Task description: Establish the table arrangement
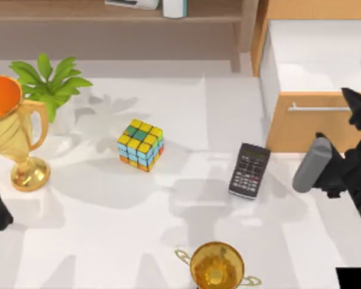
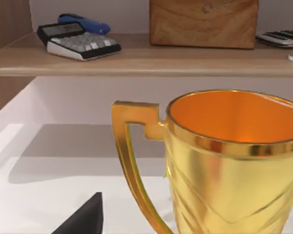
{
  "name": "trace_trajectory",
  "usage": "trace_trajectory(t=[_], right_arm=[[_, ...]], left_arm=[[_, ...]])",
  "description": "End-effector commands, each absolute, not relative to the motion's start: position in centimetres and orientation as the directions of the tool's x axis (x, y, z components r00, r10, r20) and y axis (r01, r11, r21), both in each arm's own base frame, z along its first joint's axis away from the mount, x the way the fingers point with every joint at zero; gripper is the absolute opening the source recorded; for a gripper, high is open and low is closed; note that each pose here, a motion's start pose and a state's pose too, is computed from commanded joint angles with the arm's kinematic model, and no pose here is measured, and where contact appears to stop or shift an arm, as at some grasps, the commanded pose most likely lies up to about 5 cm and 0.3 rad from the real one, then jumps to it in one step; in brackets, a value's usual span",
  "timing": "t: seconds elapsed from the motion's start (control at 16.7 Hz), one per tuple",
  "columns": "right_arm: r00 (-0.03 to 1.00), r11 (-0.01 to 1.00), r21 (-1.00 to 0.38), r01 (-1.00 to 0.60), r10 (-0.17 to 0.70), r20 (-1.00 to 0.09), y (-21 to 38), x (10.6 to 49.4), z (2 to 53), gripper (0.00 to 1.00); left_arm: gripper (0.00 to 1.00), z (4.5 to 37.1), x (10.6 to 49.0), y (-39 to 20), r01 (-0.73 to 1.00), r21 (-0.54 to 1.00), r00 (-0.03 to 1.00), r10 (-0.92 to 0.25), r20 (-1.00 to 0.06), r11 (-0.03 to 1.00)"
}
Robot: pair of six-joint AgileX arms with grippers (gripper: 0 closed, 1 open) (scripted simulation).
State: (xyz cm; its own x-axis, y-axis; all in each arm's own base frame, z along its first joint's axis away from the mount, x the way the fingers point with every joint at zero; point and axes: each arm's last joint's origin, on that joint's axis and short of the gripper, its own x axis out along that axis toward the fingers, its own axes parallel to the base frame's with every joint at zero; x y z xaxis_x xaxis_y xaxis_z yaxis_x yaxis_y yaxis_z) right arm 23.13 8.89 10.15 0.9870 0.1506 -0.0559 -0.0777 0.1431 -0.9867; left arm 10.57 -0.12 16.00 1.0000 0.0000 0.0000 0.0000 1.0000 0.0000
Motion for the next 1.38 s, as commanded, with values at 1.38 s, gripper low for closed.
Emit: trace_trajectory(t=[1.38], right_arm=[[1.000, 0.000, -1.000, 0.000, -0.010, 0.000, 7.1, 25.3, 8.9, 1.00]], left_arm=[[1.00, 16.0, 10.6, -0.1, 0.000, 0.000, 1.000, 0.000, 0.000, 1.000]])
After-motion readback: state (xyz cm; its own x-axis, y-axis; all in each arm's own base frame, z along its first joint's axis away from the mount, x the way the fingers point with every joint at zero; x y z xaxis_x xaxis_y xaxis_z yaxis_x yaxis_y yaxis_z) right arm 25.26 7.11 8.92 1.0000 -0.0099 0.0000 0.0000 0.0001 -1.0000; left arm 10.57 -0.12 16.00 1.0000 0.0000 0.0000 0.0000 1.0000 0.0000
